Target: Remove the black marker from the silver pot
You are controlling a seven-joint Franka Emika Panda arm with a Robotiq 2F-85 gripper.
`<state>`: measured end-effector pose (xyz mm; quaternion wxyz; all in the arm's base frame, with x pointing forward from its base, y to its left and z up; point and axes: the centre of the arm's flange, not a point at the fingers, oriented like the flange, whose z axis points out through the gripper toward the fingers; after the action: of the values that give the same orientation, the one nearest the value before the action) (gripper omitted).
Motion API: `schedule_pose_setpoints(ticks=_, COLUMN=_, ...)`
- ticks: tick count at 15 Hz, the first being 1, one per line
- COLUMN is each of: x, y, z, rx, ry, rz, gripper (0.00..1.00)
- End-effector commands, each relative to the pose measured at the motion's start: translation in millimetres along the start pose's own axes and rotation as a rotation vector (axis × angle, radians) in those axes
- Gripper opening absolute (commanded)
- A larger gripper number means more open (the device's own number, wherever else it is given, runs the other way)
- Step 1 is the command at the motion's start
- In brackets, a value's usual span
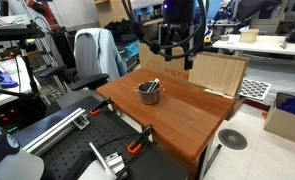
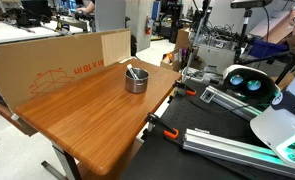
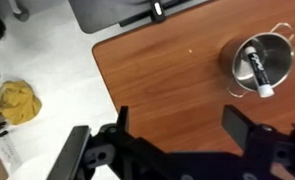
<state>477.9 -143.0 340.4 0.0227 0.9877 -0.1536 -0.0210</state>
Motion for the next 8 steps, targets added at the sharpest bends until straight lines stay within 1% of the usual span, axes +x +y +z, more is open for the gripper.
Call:
schedule_pose_setpoints(ticks=1, x=24, y=-8, z=9, rx=0.103, ry=0.022, rz=0.035, gripper=1.00)
schedule_pose_setpoints(ticks=3, x=30, y=-15, z=15, rx=0.128, ry=0.009, rz=0.038, gripper=1.00)
schedule_pose_setpoints(ticks=8, x=46, y=-32, z=33, rx=0.162, ry=-0.040, rz=0.035, gripper=1.00)
